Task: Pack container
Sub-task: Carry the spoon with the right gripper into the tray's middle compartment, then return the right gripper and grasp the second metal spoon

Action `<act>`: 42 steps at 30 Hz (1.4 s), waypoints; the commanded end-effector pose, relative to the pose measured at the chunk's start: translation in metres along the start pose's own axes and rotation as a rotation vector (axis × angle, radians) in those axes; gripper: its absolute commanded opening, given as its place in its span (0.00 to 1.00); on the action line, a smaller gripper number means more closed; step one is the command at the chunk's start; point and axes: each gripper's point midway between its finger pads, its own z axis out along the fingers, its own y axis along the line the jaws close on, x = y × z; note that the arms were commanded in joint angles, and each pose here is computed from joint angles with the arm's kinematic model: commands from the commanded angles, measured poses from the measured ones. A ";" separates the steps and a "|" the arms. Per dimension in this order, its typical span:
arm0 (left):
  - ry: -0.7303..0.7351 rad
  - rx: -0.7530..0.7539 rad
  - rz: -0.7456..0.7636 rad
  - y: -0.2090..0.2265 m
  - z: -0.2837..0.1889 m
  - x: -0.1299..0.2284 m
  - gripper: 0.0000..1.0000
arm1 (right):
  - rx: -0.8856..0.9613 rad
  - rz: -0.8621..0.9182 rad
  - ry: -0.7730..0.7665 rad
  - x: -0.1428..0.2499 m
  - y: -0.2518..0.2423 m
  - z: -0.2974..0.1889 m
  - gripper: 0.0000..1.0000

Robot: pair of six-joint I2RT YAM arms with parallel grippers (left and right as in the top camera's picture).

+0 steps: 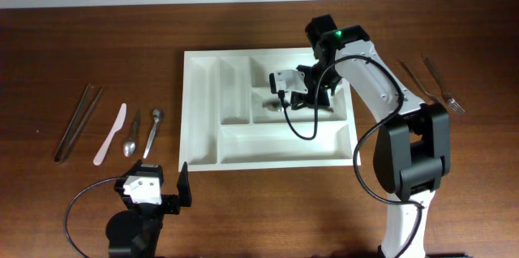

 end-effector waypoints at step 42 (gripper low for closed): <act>-0.001 -0.004 -0.005 0.000 0.001 0.001 0.99 | 0.379 1.298 0.195 0.302 0.012 -0.095 0.53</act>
